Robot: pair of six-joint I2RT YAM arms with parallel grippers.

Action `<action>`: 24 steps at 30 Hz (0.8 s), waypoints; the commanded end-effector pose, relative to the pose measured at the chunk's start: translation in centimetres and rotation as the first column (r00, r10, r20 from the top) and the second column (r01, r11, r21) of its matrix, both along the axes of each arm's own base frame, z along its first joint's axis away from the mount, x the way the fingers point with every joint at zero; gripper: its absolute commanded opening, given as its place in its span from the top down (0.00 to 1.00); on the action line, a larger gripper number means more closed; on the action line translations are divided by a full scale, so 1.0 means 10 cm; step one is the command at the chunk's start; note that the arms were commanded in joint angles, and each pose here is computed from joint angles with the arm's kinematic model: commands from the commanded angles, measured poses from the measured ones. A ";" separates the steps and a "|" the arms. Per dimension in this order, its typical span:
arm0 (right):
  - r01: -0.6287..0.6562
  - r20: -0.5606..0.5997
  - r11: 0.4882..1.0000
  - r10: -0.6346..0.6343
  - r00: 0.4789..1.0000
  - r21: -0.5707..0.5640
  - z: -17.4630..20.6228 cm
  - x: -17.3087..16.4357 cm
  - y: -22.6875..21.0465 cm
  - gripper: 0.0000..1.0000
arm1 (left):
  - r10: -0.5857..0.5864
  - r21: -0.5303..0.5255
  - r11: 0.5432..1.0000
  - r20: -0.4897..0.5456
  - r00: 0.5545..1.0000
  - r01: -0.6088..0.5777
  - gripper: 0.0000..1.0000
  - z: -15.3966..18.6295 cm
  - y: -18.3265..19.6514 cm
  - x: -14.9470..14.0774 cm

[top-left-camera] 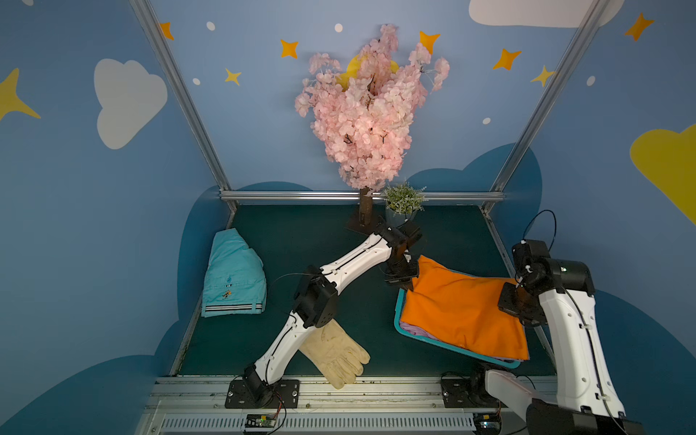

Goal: Put the folded long pants in the basket
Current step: Move the basket to the center of the board.

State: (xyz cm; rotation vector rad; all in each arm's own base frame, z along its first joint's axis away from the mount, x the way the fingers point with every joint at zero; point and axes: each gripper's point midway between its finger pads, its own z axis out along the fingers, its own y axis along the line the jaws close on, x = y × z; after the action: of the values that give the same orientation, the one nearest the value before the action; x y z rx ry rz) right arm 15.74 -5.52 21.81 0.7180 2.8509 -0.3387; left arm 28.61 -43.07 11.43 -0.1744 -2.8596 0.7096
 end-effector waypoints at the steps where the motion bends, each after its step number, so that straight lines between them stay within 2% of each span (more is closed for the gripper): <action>1: -0.009 0.035 0.999 0.007 0.999 0.052 -0.09 0.19 0.07 1.00 | 0.036 0.132 0.991 0.010 0.999 -0.037 0.98 -0.20 0.44 0.15; 4: -0.066 0.016 0.988 0.065 0.998 0.141 -0.20 0.28 0.23 1.00 | 0.042 0.141 0.989 -0.014 0.999 -0.039 0.98 -0.28 0.56 0.14; 7: -0.049 0.008 0.970 0.048 0.999 0.239 -0.28 0.40 0.40 1.00 | 0.081 0.174 0.982 -0.017 0.997 -0.077 0.98 -0.29 0.83 0.22; 12: -0.129 0.020 0.941 0.129 0.991 0.314 -0.37 0.74 0.79 1.00 | 0.174 0.224 0.960 -0.004 0.985 -0.169 0.98 -0.27 1.59 0.34; 15: -0.209 0.024 0.919 0.214 0.977 0.335 -0.37 1.01 1.19 1.00 | 0.267 0.182 0.949 -0.027 0.963 -0.258 0.98 -0.27 2.04 0.40; 18: -0.291 0.026 0.871 0.306 0.952 0.396 -0.33 1.27 1.65 1.00 | 0.331 0.154 0.934 -0.029 0.943 -0.323 0.98 -0.22 2.39 0.46; 24: -0.386 0.048 0.835 0.400 0.915 0.393 -0.09 1.60 2.03 1.00 | 0.377 -0.007 0.926 -0.041 0.925 -0.377 0.98 0.21 2.47 0.66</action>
State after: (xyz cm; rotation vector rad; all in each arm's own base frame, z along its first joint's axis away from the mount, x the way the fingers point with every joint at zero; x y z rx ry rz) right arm 31.26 14.74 18.53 0.1543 3.0736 0.2947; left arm 35.18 -18.45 11.23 0.4476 -2.8536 0.7488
